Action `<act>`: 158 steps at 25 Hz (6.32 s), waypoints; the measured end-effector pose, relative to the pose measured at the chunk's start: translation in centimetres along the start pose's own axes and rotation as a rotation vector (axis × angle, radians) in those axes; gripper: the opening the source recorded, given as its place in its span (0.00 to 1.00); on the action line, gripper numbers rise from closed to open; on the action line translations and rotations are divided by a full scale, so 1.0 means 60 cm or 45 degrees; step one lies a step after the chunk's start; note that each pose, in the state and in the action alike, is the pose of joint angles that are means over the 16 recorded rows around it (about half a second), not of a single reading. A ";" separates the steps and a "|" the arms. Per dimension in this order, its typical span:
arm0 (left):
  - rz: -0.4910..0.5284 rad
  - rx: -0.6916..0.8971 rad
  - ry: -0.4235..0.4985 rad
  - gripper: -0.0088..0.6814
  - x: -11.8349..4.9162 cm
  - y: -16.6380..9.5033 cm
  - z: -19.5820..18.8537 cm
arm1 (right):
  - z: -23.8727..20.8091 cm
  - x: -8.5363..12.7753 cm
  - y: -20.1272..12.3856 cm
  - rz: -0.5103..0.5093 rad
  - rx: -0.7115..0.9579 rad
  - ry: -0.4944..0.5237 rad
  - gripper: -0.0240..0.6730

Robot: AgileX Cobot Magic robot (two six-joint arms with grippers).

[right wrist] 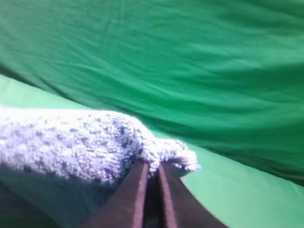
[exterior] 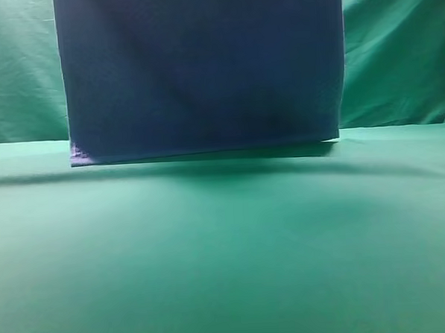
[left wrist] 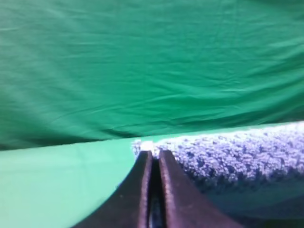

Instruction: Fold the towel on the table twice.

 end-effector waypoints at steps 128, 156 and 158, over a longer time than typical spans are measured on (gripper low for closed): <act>0.000 0.251 -0.298 0.32 -0.023 -0.200 -0.019 | -0.092 0.080 -0.188 0.133 0.084 0.073 0.47; 0.142 0.053 -0.151 0.01 0.005 -0.247 -0.474 | -0.464 0.173 -0.220 0.070 -0.252 0.052 0.03; 0.143 0.020 -0.154 0.01 0.011 -0.268 -0.489 | -0.474 0.180 -0.239 0.062 -0.288 0.031 0.03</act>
Point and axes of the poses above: a point on each arm's last joint axis where the gripper is mounted, z pointing out along that axis toward the gripper, x along the wrist's bending axis when the last joint is at zero, y = z × x, the point moved 10 cm from there along z, pointing out along that axis toward the gripper, and after that the axes turned 10 degrees about -z, right-handed, at the moved point
